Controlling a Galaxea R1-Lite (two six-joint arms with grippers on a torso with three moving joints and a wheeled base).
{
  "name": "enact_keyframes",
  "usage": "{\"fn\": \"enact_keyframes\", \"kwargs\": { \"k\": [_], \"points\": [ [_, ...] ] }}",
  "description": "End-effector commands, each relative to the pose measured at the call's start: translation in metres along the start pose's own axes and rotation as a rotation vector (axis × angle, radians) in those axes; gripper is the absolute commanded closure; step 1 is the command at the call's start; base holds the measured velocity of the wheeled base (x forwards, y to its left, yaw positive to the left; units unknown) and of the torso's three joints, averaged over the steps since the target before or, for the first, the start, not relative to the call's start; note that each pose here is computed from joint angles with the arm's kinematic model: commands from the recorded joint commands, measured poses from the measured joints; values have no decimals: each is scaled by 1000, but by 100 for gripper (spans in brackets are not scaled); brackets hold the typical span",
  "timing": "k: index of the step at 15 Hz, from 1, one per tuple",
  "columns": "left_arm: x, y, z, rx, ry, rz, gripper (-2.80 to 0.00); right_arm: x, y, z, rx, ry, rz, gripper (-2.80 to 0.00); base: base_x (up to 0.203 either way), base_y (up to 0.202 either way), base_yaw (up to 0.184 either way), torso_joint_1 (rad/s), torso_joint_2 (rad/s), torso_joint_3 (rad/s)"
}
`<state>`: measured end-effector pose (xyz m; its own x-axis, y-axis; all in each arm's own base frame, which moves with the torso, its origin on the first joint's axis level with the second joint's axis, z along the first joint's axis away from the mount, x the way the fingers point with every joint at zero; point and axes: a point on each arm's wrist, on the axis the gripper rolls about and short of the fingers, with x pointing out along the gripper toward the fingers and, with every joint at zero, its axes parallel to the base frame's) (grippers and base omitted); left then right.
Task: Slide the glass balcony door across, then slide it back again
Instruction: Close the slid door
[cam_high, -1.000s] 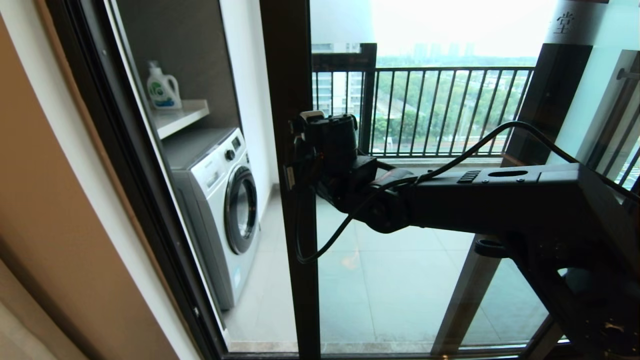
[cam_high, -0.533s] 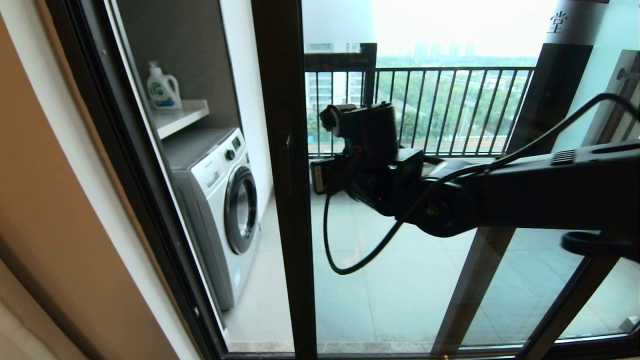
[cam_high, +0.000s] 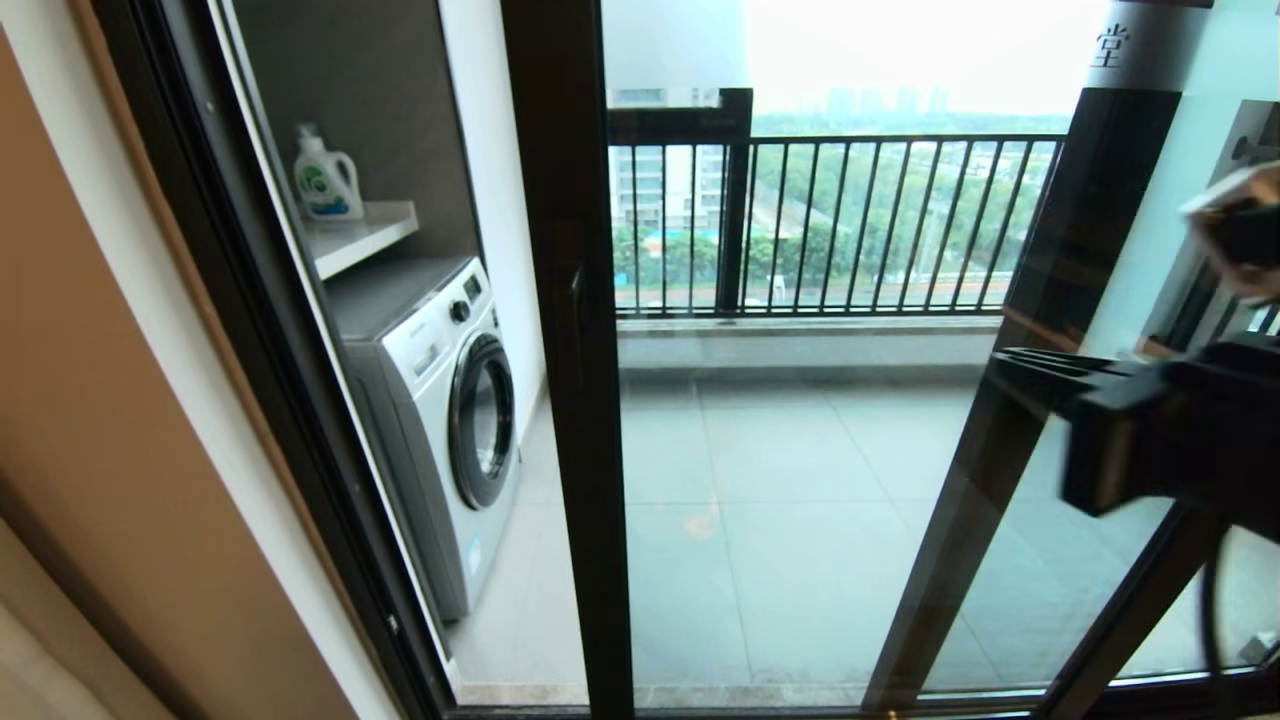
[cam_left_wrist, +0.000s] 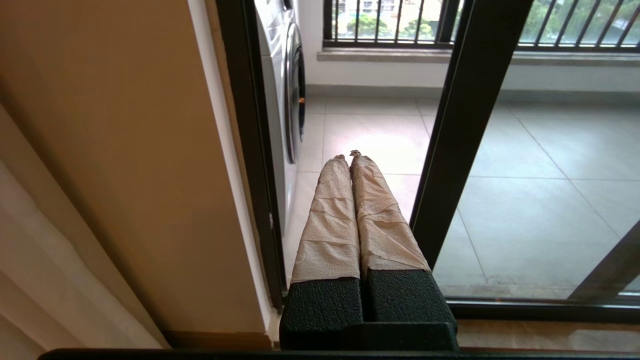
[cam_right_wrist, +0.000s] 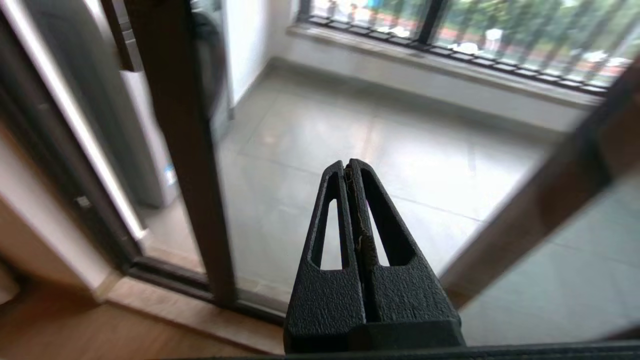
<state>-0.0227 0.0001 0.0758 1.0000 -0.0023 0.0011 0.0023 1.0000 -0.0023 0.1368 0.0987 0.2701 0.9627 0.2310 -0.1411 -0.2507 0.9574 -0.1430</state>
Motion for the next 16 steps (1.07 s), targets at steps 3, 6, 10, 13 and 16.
{"fn": "enact_keyframes", "kwargs": {
  "k": [3, 6, 10, 13, 16],
  "points": [
    [0, 0, 0, -1, 0, 0, 0, -117, -64, -33, 55, -121, -324, 0, 0, 0, 0, 0, 0, 0],
    [0, 0, 0, -1, 0, 1, 0, -154, -66, -60, 45, -54, -612, 0, 0, 0, 0, 0, 0, 0],
    [0, 0, 0, -1, 0, 0, 0, -198, -47, -96, -33, -117, -709, 0, 0, 0, 0, 0, 0, 0],
    [0, 0, 0, -1, 0, 1, 0, -214, -33, -137, -89, -230, -585, 0, 0, 0, 0, 0, 0, 0],
    [0, 0, 0, -1, 0, -1, 0, -182, -30, -175, -116, -174, -399, 0, 0, 0, 0, 0, 0, 0]
  ]
}}
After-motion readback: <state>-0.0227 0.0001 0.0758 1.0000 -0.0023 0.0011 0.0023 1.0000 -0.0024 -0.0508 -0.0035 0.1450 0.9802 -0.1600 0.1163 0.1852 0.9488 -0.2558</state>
